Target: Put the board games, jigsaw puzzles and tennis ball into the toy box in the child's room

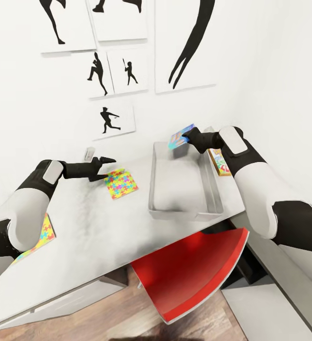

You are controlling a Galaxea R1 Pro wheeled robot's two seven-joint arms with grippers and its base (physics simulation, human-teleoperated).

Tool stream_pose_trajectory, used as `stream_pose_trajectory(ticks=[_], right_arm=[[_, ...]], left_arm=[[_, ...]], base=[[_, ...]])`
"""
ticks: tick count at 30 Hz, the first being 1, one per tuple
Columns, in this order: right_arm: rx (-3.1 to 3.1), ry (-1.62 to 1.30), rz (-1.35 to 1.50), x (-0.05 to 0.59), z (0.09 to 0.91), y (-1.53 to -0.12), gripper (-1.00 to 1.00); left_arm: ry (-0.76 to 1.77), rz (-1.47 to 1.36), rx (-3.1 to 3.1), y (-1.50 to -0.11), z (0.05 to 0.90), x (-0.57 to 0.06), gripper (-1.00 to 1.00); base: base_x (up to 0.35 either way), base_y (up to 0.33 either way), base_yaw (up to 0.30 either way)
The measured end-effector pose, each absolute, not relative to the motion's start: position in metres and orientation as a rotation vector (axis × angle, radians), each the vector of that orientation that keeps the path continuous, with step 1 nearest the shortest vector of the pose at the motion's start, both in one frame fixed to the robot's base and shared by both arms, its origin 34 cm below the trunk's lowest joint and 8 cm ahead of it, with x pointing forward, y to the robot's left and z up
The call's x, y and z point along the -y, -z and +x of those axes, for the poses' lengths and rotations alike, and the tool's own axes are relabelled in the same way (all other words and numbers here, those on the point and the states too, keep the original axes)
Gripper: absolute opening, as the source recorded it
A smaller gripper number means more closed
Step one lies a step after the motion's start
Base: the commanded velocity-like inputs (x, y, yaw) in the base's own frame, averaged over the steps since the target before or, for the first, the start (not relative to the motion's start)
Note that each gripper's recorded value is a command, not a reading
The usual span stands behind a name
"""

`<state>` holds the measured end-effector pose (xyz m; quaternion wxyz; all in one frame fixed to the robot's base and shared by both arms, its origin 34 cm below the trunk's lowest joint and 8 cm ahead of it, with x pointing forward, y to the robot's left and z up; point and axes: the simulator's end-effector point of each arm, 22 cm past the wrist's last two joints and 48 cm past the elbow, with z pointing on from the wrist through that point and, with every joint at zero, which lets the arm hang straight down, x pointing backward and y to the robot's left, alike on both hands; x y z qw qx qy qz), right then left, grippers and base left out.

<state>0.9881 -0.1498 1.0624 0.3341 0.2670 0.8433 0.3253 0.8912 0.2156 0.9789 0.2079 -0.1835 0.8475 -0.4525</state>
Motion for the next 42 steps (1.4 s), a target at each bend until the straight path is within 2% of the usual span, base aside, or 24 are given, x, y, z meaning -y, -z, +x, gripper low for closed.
stream_pose_trajectory(ticks=[42], right_arm=[[-2.212,-0.848,0.705,0.1489,0.9864,-1.0559,-1.0]], left_arm=[[1.258,-0.51,-2.362,-0.9778,0.8911,-0.2153,1.0]], base=[[0.038,0.0,0.0]])
